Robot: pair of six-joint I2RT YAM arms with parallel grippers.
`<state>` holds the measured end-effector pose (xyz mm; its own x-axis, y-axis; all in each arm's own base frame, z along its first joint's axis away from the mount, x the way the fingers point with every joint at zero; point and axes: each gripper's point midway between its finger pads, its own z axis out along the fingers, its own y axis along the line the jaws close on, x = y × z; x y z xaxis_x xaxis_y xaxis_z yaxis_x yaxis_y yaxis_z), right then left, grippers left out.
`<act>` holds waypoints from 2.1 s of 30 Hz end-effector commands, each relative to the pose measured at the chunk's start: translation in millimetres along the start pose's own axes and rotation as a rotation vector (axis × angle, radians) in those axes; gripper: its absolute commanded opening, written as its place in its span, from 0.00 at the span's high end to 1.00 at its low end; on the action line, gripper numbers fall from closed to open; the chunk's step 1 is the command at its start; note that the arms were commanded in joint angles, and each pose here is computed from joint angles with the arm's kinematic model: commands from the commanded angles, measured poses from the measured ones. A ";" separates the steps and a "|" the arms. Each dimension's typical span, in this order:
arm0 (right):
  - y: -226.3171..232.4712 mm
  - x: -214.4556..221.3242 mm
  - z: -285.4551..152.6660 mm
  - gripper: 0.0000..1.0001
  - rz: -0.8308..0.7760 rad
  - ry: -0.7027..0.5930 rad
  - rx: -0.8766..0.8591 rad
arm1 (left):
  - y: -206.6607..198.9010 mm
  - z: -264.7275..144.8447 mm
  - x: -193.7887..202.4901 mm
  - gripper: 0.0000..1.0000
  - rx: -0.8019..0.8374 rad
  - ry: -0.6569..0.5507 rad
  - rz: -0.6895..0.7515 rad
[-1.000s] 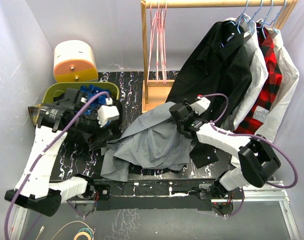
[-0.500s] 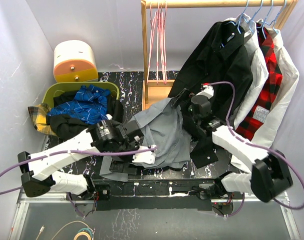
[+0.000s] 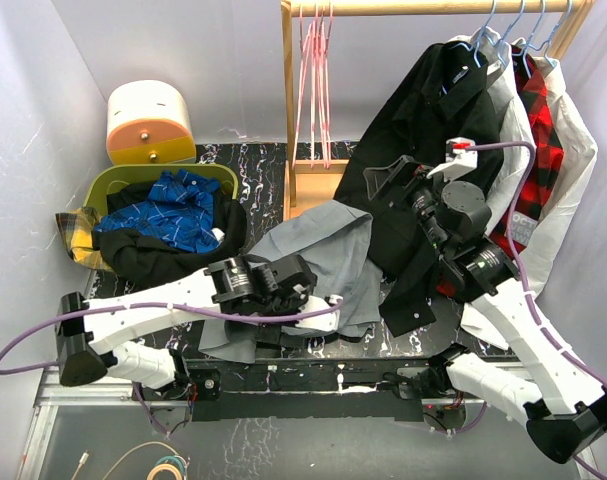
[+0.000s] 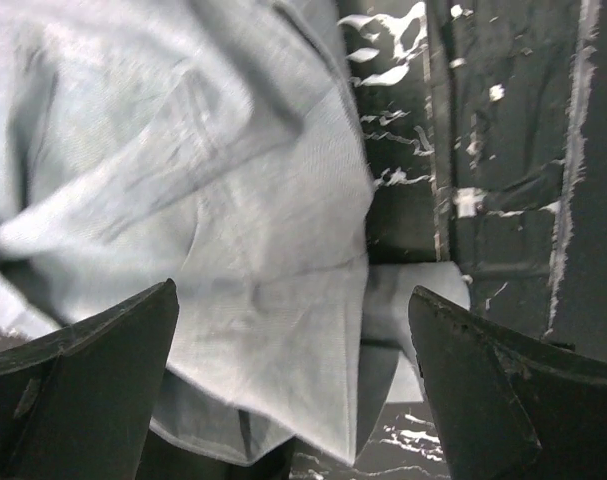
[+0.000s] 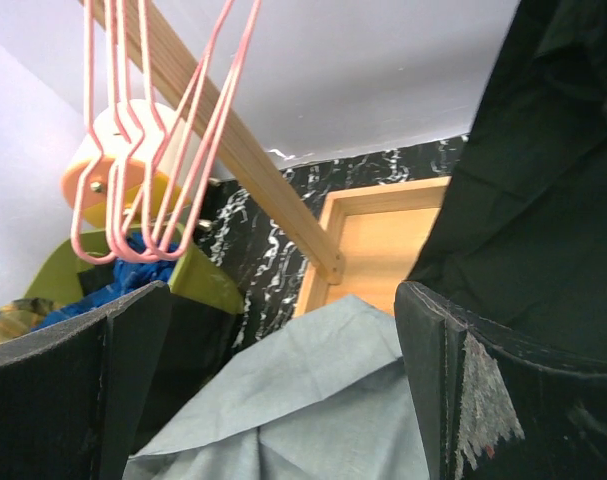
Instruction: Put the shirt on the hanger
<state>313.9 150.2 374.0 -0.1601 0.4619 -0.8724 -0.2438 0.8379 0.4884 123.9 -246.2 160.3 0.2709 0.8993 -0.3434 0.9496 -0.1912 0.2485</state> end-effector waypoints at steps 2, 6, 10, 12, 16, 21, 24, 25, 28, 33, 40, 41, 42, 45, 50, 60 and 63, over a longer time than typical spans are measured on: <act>-11.9 -18.8 -12.5 0.02 -0.077 -0.052 0.059 | -33.7 20.3 -18.5 0.03 0.144 -0.053 0.038; -18.0 -17.0 -23.2 0.02 -0.079 -0.066 0.066 | -27.4 40.4 -10.3 0.03 0.085 -0.031 0.085; -25.0 -18.3 -32.3 0.02 -0.105 -0.079 0.085 | -40.5 51.9 -2.8 0.06 0.139 -0.018 0.077; -27.3 -14.3 -32.8 0.02 -0.118 -0.062 0.091 | -41.9 56.0 -1.8 0.07 0.136 -0.020 0.055; -28.0 -5.7 -32.1 0.02 -0.130 -0.036 0.080 | -11.3 70.8 5.8 0.15 -0.051 0.008 0.022; 0.4 4.1 -33.9 0.02 -0.143 0.030 -0.078 | -8.2 77.2 13.8 0.51 -0.055 0.006 -0.030; 7.1 5.8 -33.1 0.02 -0.163 0.047 -0.115 | -14.4 85.9 24.9 0.68 -0.029 0.050 -0.027; 6.7 7.4 -31.6 0.02 -0.169 0.053 -0.115 | -10.8 85.7 28.3 0.89 -0.046 0.065 -0.024; 11.4 12.2 -27.2 0.02 -0.171 0.081 -0.137 | 29.9 62.6 30.6 1.00 -0.124 0.065 -0.112; 7.7 32.0 -15.2 0.02 -0.176 0.127 -0.144 | 94.8 -19.9 30.1 1.00 -0.262 -0.031 -0.253; 11.4 49.9 -18.5 0.02 -0.288 0.014 -0.303 | 116.7 -114.2 53.2 1.00 -0.531 -0.101 -0.325; 16.3 55.4 -25.0 0.02 -0.341 -0.010 -0.372 | 117.8 -120.6 61.2 1.00 -0.556 -0.089 -0.343; 27.0 63.7 -34.2 0.02 -0.412 -0.026 -0.481 | 117.3 -126.7 67.7 1.00 -0.578 -0.079 -0.350; 36.4 87.5 -54.0 0.00 -0.612 -0.053 -0.670 | 114.8 -143.7 77.9 1.00 -0.625 -0.085 -0.365; 31.0 138.2 -76.4 0.00 -0.818 0.126 -0.873 | 117.3 -164.4 88.4 1.00 -0.690 -0.096 -0.401; 45.5 131.6 -88.5 0.04 -0.958 0.215 -0.953 | 112.8 -157.3 106.8 1.00 -0.707 -0.050 -0.423; 39.2 147.2 -80.3 0.04 -1.078 0.209 -0.907 | 112.8 -158.1 111.0 1.00 -0.707 -0.044 -0.444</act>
<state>200.8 225.0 267.4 0.2528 -0.3064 -0.9177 -0.9030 0.2658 -0.3375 235.3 -118.1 289.1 -0.0598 0.8177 -0.5725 0.6818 0.4524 0.5749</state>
